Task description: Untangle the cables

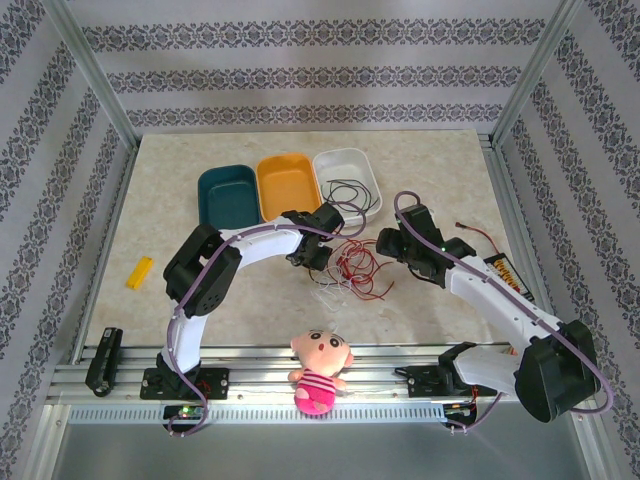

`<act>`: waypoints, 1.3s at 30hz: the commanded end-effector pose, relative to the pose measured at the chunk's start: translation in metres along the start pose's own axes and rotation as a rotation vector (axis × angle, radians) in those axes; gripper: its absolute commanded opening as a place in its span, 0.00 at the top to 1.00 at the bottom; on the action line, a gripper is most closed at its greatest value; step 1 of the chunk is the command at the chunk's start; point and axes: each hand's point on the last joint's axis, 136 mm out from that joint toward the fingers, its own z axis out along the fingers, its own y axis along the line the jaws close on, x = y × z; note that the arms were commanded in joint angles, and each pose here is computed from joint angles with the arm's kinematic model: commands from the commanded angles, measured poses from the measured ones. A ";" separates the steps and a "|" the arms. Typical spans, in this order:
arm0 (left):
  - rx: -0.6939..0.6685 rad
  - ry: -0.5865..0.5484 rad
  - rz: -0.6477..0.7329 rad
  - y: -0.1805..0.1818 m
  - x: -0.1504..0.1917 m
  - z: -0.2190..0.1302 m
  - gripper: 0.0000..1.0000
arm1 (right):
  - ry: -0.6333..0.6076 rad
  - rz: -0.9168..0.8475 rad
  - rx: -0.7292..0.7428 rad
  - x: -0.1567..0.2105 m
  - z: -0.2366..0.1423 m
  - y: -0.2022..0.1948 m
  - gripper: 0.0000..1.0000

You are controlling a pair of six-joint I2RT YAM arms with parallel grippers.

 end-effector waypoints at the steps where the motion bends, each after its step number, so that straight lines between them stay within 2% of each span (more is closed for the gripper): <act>1: -0.095 -0.016 -0.007 0.025 0.002 -0.021 1.00 | -0.022 -0.012 -0.043 -0.014 -0.006 0.013 0.25; 6: -0.105 -0.126 -0.026 0.030 -0.014 -0.056 1.00 | -0.028 -0.042 -0.061 -0.014 -0.005 0.022 0.22; 9: -0.077 -0.160 -0.039 0.027 -0.017 -0.074 1.00 | -0.024 -0.063 -0.052 -0.012 -0.003 0.024 0.14; 11: -0.071 -0.180 -0.044 0.028 -0.018 -0.085 1.00 | -0.026 -0.078 -0.051 -0.011 -0.003 0.027 0.02; 12: -0.070 -0.195 -0.045 0.028 -0.018 -0.091 1.00 | -0.028 -0.085 -0.050 -0.011 -0.003 0.029 0.02; 19: -0.067 -0.331 -0.042 0.037 -0.025 -0.134 1.00 | -0.022 -0.123 -0.069 -0.012 0.010 0.049 0.02; 25: 0.005 -0.452 -0.052 0.031 -0.037 -0.168 1.00 | 0.011 -0.220 -0.051 -0.008 0.032 0.077 0.02; 32: 0.047 -0.576 -0.056 0.032 -0.042 -0.197 1.00 | 0.085 -0.278 -0.058 0.014 0.061 0.101 0.02; 39: 0.039 -0.678 -0.066 0.037 -0.054 -0.223 1.00 | 0.177 -0.244 -0.004 0.041 0.088 0.086 0.02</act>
